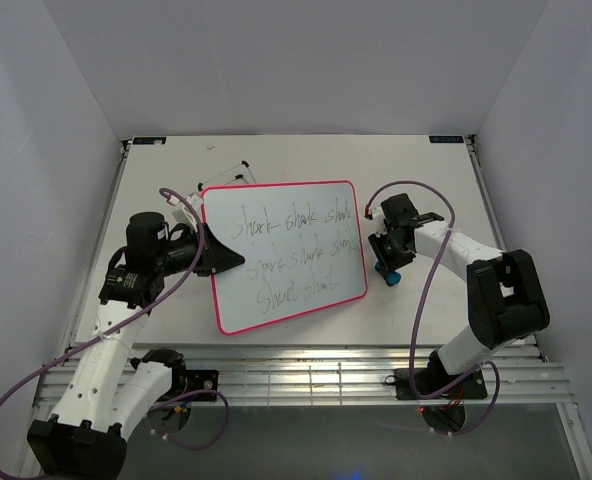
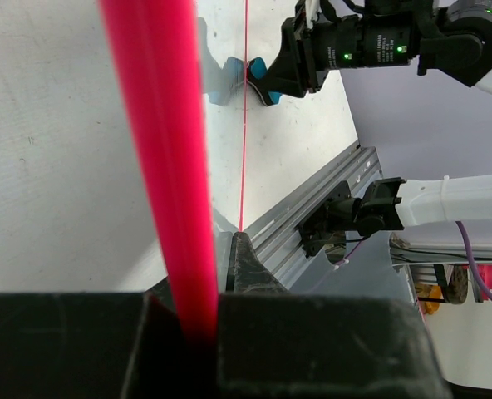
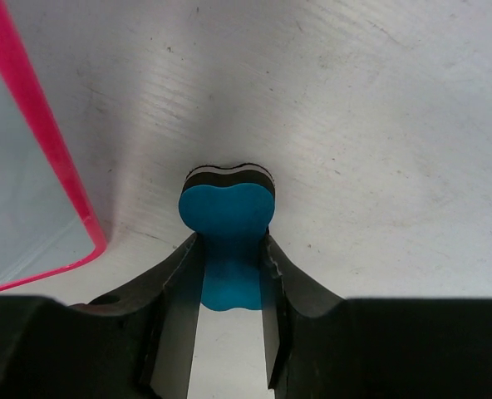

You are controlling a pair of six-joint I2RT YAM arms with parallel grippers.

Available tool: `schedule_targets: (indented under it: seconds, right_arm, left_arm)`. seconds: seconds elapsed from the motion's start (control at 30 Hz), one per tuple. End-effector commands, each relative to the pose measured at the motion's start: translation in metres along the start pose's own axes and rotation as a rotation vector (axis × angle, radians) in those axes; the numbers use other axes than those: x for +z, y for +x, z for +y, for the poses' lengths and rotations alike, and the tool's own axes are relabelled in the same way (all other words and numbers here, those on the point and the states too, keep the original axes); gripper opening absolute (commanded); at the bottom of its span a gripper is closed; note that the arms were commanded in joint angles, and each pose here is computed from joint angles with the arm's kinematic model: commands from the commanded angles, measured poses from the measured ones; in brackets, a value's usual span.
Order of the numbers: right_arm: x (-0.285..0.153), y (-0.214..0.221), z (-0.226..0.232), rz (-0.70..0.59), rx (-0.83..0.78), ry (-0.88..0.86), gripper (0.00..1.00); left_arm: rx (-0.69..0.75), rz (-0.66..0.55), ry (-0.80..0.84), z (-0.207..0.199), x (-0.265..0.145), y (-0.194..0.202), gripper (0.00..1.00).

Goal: Erase the whiteboard

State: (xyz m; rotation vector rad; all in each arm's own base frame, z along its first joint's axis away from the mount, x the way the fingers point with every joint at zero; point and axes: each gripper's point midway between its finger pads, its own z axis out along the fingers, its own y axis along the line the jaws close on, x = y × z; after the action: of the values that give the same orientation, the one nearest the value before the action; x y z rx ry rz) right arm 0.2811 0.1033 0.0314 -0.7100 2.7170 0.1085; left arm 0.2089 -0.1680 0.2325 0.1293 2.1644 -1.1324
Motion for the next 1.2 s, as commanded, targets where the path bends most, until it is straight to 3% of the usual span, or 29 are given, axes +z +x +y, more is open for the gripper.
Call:
schedule_targets:
  seconds: [0.0, 0.17, 0.23, 0.37, 0.5, 0.53, 0.6, 0.63, 0.67, 0.77, 1.17]
  right_arm:
    - [-0.021, -0.023, -0.003, -0.113, 0.071, 0.027, 0.08]
    - [-0.066, -0.056, 0.017, -0.272, 0.110, -0.053, 0.08]
    - [-0.097, -0.091, 0.052, -0.411, 0.076, -0.157, 0.08]
    - [-0.156, -0.143, 0.168, -0.640, -0.148, -0.375, 0.08]
    - [-0.200, -0.178, 0.253, -0.802, -0.270, -0.404, 0.08]
    - [-0.207, -0.199, 0.261, -0.848, -0.259, -0.338, 0.08]
    - [-0.215, -0.203, 0.291, -0.856, -0.322, -0.315, 0.08]
    - [-0.196, -0.210, 0.299, -0.819, -0.336, -0.272, 0.08]
    - [-0.215, -0.221, 0.306, -0.831, -0.344, -0.270, 0.08]
    - [-0.215, -0.236, 0.323, -0.812, -0.362, -0.255, 0.08]
    - [-0.154, -0.199, 0.315, -0.537, -0.373, -0.228, 0.08]
  left_arm:
    - [0.079, 0.029, -0.119, 0.029, 0.003, 0.008, 0.00]
    - [0.057, 0.050, -0.099, 0.031, 0.008, 0.013, 0.00]
    - [0.040, 0.063, -0.072, 0.032, 0.013, 0.019, 0.00]
    - [0.026, 0.070, -0.008, 0.028, 0.020, 0.022, 0.00]
    - [0.021, 0.081, 0.012, 0.029, 0.024, 0.024, 0.00]
    - [0.020, 0.082, 0.009, 0.029, 0.025, 0.024, 0.00]
    - [0.023, 0.076, 0.004, 0.031, 0.025, 0.024, 0.00]
    - [0.026, 0.072, 0.003, 0.031, 0.024, 0.024, 0.00]
    - [0.026, 0.071, 0.006, 0.030, 0.024, 0.024, 0.00]
    - [0.041, 0.050, 0.011, 0.027, 0.021, 0.023, 0.00]
    - [0.082, 0.016, 0.032, 0.020, 0.017, 0.017, 0.00]
